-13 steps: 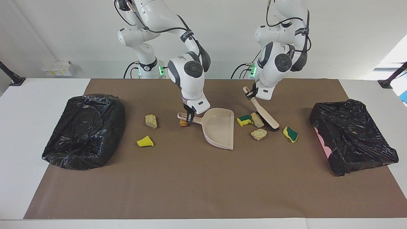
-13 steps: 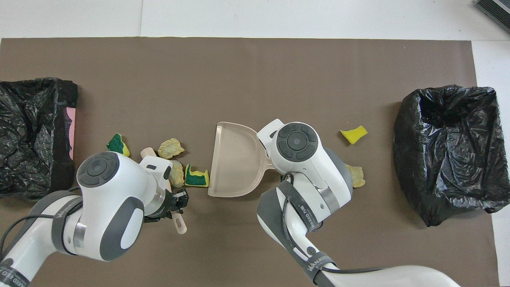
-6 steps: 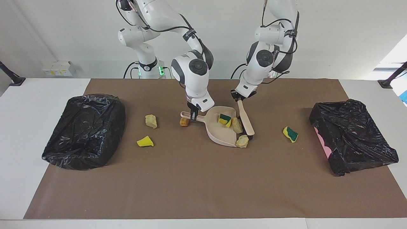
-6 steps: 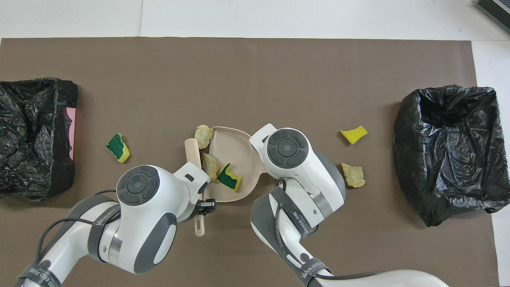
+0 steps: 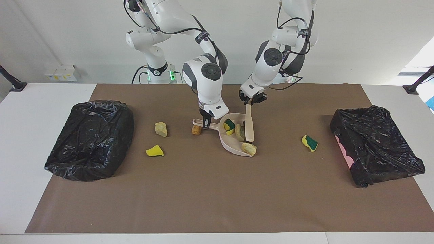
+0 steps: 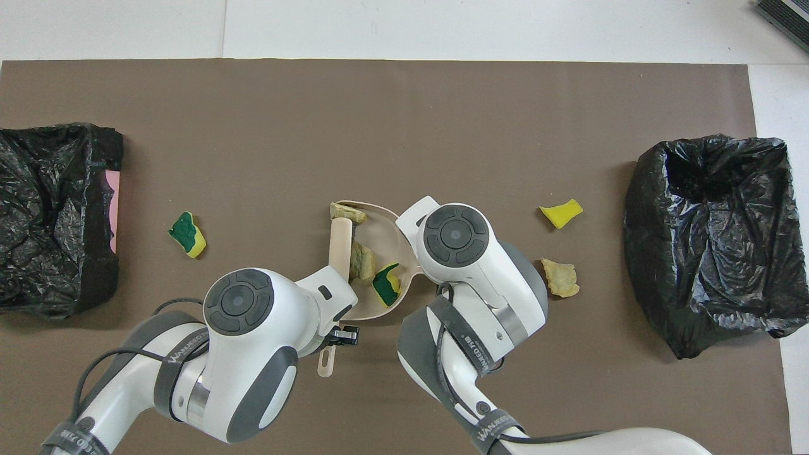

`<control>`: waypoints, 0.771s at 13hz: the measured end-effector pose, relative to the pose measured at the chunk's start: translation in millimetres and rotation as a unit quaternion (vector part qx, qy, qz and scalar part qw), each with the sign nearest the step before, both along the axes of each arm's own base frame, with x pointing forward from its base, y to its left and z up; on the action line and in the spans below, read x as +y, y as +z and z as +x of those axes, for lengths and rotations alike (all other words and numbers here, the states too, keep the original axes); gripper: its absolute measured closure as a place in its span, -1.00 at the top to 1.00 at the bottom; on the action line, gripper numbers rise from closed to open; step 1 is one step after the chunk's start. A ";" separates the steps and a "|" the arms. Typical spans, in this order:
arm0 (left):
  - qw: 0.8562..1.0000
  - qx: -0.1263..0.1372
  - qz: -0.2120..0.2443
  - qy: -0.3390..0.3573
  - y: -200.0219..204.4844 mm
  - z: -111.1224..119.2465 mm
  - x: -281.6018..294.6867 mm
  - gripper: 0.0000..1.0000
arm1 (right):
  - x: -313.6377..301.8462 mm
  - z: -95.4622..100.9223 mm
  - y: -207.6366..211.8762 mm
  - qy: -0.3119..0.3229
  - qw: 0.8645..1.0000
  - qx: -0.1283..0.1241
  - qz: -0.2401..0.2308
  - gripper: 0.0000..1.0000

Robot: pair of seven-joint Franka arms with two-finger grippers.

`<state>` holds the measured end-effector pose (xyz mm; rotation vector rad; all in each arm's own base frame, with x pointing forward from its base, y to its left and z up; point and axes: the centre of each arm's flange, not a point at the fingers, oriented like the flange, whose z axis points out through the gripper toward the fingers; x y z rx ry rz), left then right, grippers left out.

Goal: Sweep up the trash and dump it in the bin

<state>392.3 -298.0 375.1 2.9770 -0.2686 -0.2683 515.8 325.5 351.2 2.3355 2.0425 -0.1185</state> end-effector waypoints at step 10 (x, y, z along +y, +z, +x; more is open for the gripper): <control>0.995 0.055 -0.024 -0.083 79.0 40.2 70.6 -0.46 | -2.6 -1.4 -1.5 0.001 1.000 0.003 -0.016 -0.34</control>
